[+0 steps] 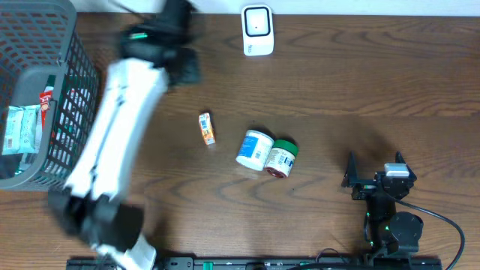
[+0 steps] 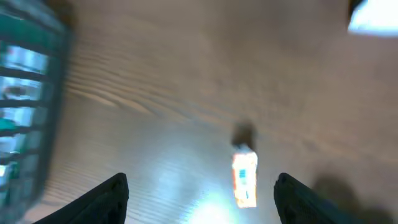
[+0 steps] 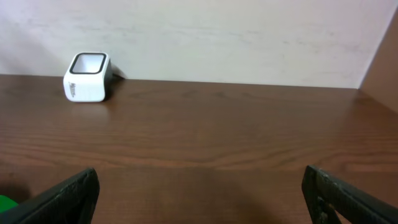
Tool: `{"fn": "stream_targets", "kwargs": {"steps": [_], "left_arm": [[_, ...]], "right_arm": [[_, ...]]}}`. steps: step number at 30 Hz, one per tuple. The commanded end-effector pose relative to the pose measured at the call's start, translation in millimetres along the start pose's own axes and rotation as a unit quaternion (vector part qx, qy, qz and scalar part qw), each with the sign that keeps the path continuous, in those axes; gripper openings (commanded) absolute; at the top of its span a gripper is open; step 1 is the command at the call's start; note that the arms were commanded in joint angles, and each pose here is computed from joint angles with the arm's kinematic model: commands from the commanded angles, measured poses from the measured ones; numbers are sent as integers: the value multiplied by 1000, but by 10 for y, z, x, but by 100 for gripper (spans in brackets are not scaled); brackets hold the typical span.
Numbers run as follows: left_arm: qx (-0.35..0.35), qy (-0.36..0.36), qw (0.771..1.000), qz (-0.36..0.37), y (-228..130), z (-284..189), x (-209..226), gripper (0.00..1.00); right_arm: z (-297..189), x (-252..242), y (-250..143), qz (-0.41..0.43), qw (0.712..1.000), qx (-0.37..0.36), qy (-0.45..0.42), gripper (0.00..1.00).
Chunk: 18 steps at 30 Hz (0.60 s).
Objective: Scan the item barcode
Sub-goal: 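Move the left gripper back into the grey basket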
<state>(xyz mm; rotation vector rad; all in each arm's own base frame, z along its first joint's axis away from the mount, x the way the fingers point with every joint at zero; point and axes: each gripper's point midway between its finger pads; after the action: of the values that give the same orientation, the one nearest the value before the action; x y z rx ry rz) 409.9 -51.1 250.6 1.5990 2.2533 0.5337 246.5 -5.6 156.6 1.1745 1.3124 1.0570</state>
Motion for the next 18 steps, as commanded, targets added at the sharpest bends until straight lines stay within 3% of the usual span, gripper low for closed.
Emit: {"fn": "stream_targets", "kwargs": {"steps": [1, 9, 15, 18], "left_arm": [[-76, -23, 995, -52, 312, -578, 453, 75], [-213, 44, 953, -212, 736, -1245, 1869, 79], [-193, 103, 942, -256, 732, -1044, 2538, 80], [-158, 77, 960, -219, 769, -759, 2609, 80]], "right_arm": [[1, 31, -13, -3, 1000, 2, 6, 99], [1, 31, -13, -3, 1000, 2, 6, 99], [1, 31, -13, -3, 1000, 2, 6, 99], [1, 32, -13, -3, 1000, 2, 6, 99]]}}
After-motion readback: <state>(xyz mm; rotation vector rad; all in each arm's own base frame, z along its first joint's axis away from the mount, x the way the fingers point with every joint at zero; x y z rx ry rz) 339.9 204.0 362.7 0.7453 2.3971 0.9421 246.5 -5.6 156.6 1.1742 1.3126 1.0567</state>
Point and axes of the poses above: each gripper's point midway between its finger pads, its own z axis out along the fingers, its own x axis along the line the jaws close on, y = z × x, and after that the axes turned 6 degrees about -z, right-handed
